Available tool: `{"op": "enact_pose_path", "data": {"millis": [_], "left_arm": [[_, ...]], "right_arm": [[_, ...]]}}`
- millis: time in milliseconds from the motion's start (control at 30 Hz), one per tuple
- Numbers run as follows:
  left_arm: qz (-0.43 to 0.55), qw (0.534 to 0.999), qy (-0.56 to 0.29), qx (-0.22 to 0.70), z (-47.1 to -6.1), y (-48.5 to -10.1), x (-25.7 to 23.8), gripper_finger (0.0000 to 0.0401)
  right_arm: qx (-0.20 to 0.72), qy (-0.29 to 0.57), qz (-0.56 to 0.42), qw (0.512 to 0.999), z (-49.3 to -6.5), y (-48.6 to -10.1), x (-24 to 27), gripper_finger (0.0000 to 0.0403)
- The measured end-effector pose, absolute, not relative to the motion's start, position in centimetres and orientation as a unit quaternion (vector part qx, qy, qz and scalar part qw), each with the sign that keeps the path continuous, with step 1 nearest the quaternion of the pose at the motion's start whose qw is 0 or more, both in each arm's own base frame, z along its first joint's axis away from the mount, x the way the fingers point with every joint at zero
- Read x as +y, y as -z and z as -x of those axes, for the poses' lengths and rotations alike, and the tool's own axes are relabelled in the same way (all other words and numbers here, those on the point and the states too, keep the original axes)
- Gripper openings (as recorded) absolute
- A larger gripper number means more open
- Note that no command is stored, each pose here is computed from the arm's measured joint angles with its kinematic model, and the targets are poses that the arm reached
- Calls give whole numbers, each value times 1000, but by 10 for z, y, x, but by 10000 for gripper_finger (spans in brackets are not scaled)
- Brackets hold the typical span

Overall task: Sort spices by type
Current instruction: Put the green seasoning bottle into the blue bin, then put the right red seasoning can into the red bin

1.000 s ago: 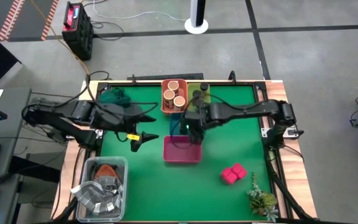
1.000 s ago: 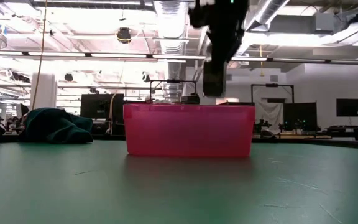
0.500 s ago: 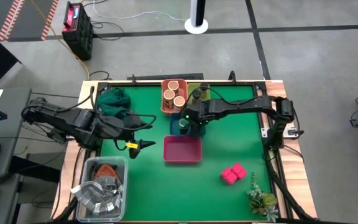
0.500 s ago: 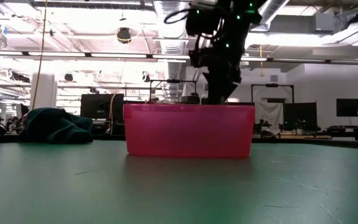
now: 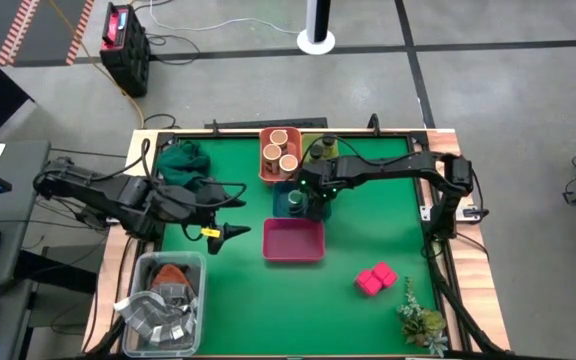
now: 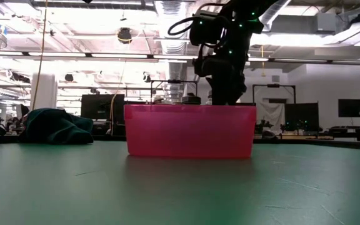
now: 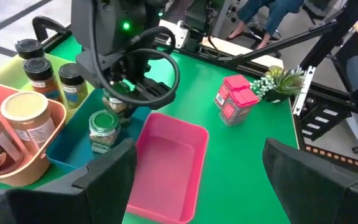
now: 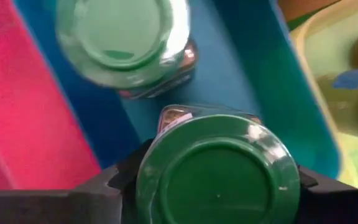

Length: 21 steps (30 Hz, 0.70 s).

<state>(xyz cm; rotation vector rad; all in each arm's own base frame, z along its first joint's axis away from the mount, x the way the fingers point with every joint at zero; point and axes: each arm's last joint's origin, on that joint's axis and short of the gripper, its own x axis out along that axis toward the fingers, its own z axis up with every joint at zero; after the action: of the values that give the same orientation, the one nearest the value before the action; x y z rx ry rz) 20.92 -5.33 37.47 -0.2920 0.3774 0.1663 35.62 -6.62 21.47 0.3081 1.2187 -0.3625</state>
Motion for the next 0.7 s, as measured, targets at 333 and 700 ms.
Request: {"op": "enact_pose_path", "data": {"millis": [333, 700], "left_arm": [[146, 968, -93, 184, -210, -375, -49, 329], [163, 966, -93, 177, -208, -377, -48, 329]], "right_arm": [[574, 156, -151, 790, -355, -215, -64, 321], [554, 196, -120, 800, -316, -281, -19, 342]]}}
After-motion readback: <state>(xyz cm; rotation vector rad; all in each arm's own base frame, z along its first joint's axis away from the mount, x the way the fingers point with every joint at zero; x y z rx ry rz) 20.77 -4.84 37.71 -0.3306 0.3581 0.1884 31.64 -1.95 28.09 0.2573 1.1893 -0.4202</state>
